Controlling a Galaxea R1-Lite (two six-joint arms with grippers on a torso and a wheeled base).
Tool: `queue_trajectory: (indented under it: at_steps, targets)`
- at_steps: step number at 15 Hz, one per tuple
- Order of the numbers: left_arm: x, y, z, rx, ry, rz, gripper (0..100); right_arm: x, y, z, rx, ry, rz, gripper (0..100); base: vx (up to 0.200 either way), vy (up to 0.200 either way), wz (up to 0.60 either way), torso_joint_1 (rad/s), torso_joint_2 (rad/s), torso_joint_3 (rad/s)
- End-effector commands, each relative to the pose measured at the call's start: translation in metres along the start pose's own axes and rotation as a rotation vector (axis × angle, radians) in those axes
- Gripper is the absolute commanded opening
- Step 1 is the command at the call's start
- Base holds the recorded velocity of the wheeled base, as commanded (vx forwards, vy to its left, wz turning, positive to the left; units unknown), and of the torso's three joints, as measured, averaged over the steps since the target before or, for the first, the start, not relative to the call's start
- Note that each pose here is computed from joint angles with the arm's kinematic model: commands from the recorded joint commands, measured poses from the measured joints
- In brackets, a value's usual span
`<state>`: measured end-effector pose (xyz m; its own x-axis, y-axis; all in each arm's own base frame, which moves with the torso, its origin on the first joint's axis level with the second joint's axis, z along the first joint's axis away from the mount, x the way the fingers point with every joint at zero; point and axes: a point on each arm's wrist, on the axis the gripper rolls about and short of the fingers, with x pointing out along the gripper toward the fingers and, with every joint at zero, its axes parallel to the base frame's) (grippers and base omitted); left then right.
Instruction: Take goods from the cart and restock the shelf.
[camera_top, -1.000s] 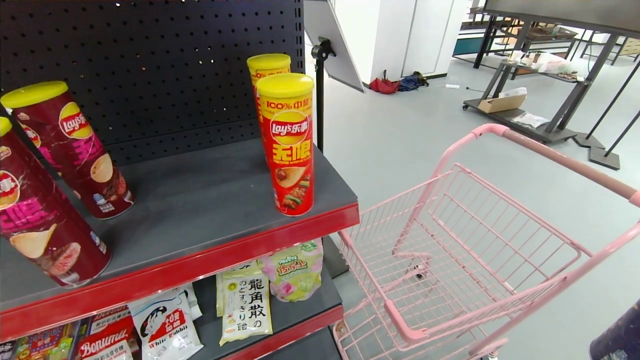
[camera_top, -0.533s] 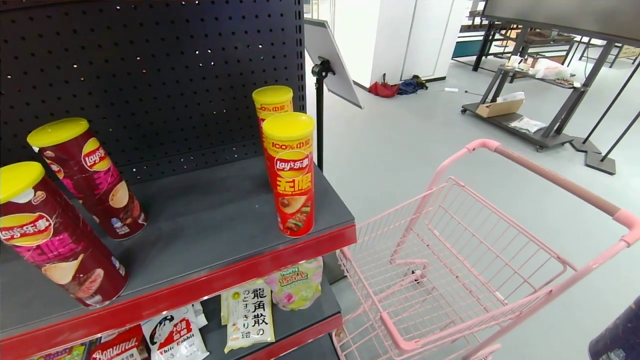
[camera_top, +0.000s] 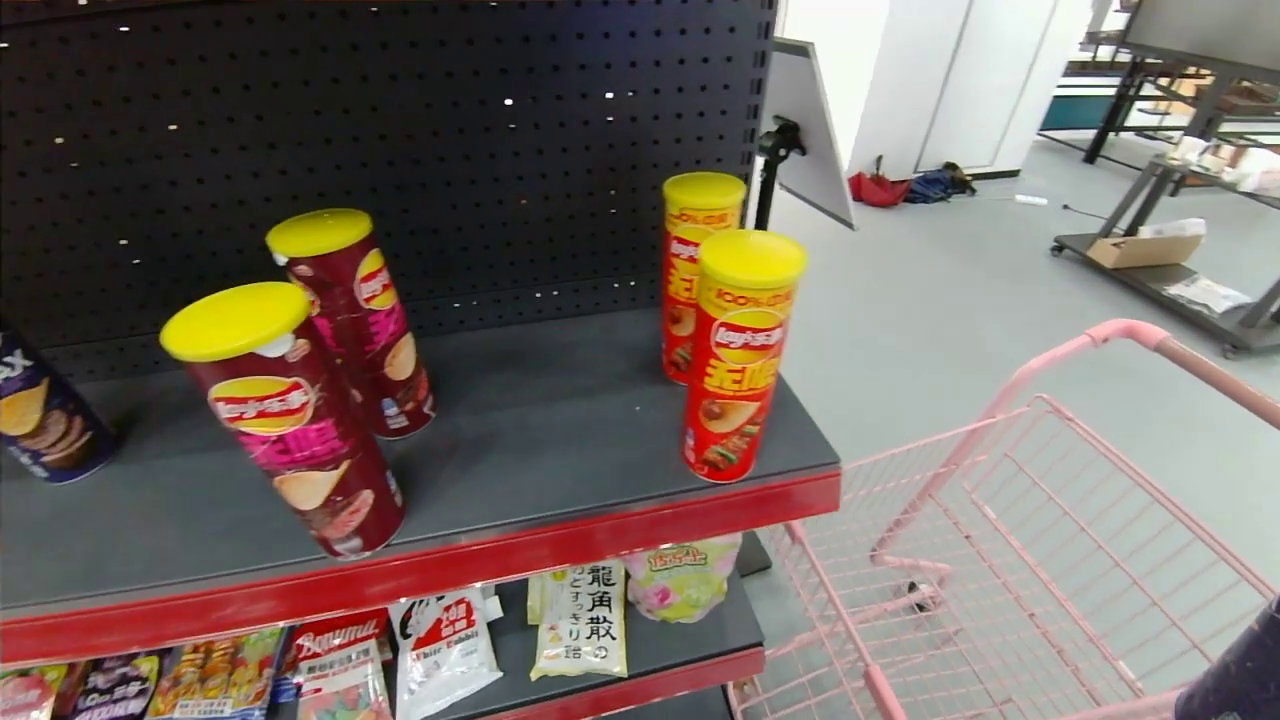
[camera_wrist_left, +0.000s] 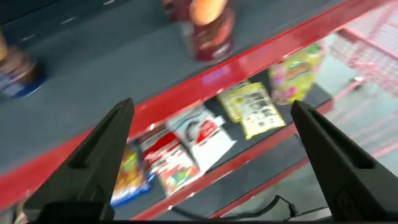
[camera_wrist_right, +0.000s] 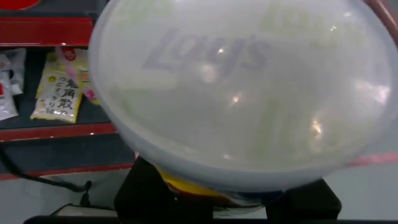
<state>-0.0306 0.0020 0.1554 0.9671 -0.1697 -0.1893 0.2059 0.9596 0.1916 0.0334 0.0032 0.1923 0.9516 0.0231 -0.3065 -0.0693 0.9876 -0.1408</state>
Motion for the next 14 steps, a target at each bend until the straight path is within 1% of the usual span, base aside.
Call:
queue_trajectory:
  at_steps: [1,2,3,4,6,7,8,9,11,14]
  targets:
    - [-0.001,0.000,-0.001,0.001,-0.008,0.004,100,0.001,0.000,0.000,-0.001,0.005,0.000,0,0.000,0.000,0.60,0.002,0.00,0.002]
    - [-0.001,0.000,-0.001,0.001,-0.005,0.010,100,0.001,0.000,0.000,-0.001,0.005,0.000,0,0.000,0.000,0.60,0.002,0.00,0.002]
    - [-0.001,0.000,-0.001,0.007,-0.002,0.028,100,0.000,0.000,-0.001,0.000,0.000,0.000,0,0.000,0.000,0.60,0.007,0.00,-0.002]
    - [-0.001,0.000,-0.002,0.022,0.004,0.033,100,-0.001,0.000,-0.003,0.003,-0.002,-0.003,0,0.000,0.000,0.00,0.000,0.00,0.000]
    - [0.001,0.001,-0.004,0.077,0.020,0.064,100,-0.008,-0.001,-0.009,0.014,-0.032,-0.006,0,0.000,0.000,0.00,0.000,0.00,0.000]
    - [0.001,0.001,-0.004,0.100,0.032,0.094,100,-0.011,-0.001,-0.014,0.017,-0.046,-0.004,0,0.000,0.000,0.00,0.000,0.00,0.000]
    - [0.001,0.002,-0.004,0.106,0.037,0.112,100,-0.014,-0.001,-0.018,0.017,-0.055,-0.005,0,0.000,0.000,0.00,0.000,0.00,0.000]
    - [0.000,0.002,-0.004,0.109,0.030,0.115,100,-0.016,-0.001,-0.023,0.020,-0.063,-0.005,0,0.000,0.000,0.00,0.000,0.00,0.000]
    - [-0.001,0.002,-0.005,0.109,0.025,0.118,100,-0.018,-0.001,-0.025,0.021,-0.069,-0.006,0,0.000,0.000,0.00,0.000,0.00,0.000]
    - [-0.003,0.001,-0.006,0.109,0.011,0.119,100,-0.017,-0.001,-0.026,0.020,-0.066,-0.006,0,0.000,0.200,0.00,-0.002,0.00,0.002]
